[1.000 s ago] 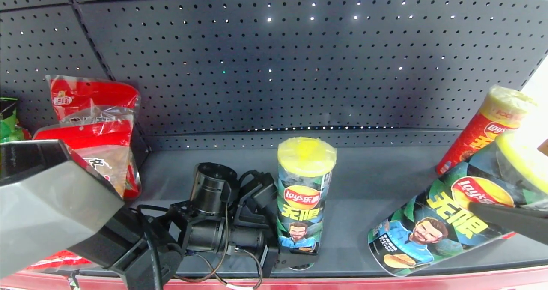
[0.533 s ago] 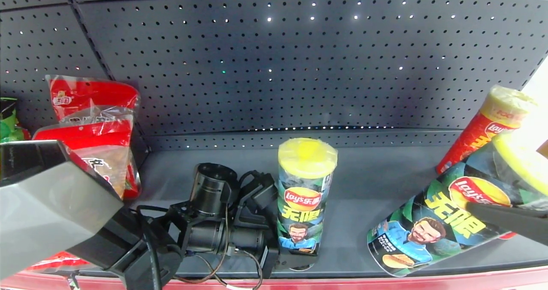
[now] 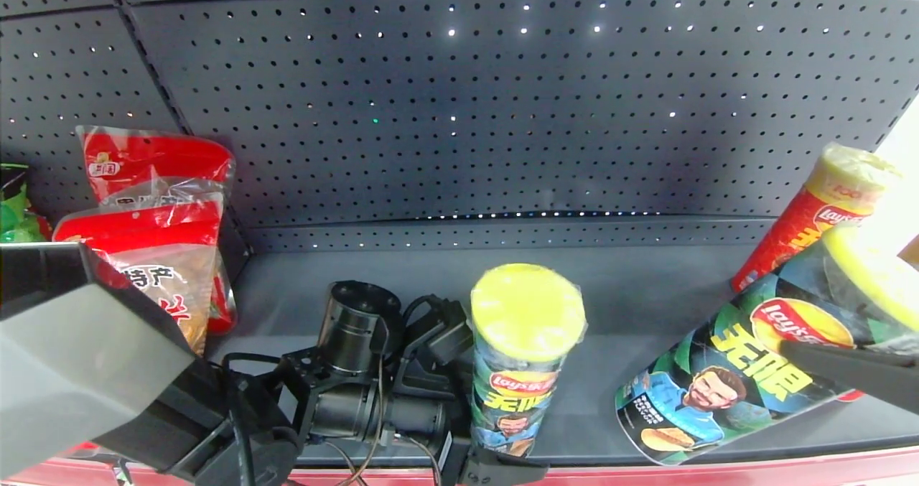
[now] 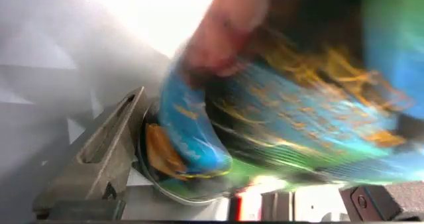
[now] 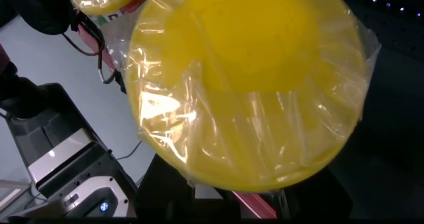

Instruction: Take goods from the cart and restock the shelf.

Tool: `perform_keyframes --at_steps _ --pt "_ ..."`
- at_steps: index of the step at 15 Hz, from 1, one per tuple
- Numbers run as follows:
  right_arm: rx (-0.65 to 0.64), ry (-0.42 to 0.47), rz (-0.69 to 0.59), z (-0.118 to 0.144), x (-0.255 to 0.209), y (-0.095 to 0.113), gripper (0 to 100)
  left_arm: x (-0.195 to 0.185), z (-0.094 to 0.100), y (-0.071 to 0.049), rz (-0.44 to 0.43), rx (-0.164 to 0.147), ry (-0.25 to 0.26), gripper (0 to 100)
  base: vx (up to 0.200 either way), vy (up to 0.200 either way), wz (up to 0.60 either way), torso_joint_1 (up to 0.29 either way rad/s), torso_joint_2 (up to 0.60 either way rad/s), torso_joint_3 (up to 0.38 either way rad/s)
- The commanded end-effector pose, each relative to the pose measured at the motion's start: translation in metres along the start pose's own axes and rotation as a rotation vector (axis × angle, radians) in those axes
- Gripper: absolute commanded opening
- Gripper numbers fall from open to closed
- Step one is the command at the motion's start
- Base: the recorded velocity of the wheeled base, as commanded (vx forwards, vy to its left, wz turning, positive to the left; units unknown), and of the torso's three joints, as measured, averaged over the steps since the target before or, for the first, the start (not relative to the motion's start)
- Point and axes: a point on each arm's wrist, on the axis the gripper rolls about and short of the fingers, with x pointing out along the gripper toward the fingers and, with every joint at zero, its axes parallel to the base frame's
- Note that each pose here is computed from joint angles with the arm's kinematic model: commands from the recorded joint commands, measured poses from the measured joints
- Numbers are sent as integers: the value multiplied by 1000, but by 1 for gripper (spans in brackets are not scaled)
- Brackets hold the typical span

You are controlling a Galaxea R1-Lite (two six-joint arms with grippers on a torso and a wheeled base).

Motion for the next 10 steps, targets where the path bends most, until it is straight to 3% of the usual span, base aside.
perform_keyframes --at_steps 1,3,5,10 --pt "-1 -1 1 0 0 0 0 -5 -4 -2 6 -16 11 100 0 0 0 0 0 0" --pt "-1 -1 1 0 0 0 0 -8 -6 -2 12 -22 14 100 0 0 0 0 0 0" --pt "-1 -1 1 1 0 0 0 -17 -13 0 41 -50 24 100 0 0 0 0 0 0" --pt "-1 -1 1 1 0 0 0 -65 -24 35 253 -146 -19 100 0 0 0 0 0 0"
